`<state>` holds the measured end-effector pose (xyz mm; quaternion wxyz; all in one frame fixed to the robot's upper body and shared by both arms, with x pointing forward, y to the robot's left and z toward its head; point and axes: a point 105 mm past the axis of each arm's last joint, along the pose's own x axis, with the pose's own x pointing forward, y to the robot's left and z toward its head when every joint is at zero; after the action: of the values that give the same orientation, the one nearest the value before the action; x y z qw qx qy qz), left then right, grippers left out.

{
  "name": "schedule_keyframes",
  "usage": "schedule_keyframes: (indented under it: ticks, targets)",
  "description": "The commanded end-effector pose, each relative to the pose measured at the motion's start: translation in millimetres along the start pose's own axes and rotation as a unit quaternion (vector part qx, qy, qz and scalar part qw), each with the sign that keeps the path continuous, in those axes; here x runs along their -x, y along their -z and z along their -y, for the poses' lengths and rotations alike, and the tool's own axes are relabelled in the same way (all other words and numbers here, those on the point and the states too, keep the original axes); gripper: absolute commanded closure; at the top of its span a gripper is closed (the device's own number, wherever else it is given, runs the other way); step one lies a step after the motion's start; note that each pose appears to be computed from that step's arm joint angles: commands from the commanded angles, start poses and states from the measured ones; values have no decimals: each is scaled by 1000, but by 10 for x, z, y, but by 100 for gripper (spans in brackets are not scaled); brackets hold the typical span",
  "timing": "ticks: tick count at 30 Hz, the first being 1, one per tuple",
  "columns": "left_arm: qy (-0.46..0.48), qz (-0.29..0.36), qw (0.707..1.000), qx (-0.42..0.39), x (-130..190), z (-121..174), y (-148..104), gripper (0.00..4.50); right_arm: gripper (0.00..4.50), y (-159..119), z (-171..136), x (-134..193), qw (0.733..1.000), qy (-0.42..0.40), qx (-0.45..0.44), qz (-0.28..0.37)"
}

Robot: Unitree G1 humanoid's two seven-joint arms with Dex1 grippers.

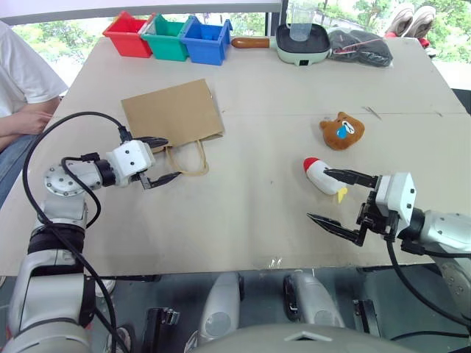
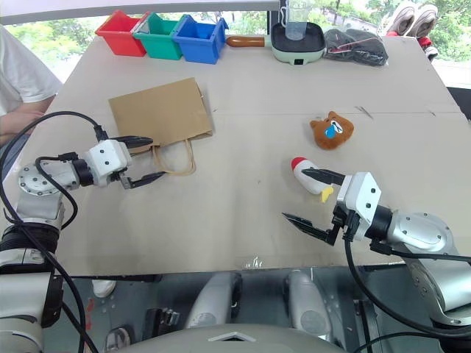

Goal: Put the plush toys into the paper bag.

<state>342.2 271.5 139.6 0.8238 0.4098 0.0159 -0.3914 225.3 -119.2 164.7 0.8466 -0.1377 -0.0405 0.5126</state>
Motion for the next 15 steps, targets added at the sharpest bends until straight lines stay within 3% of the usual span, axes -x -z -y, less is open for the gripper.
schedule_keyframes:
  ticks: [1, 7, 11, 12, 15]
  targets:
    - [-14, -3, 999, -30, 45, -123, -50, 8, 0, -102, -42, -10, 1000, -1, 19, 19]
    - [-8, 10, 999, -29, -40, -117, -89, 8, 0, -103, -55, -14, 1000, 2, 18, 19]
    - [-1, 39, 999, 26, -127, -67, -136, 96, 0, -123, -60, -34, 1000, 4, 17, 25]
    - [-4, 50, 997, 54, -142, -73, -153, 166, 0, -128, -59, -39, 999, 5, 17, 27]
    - [4, 120, 979, 167, -164, -72, -332, 286, 0, -167, -34, -72, 999, 15, 13, 40]
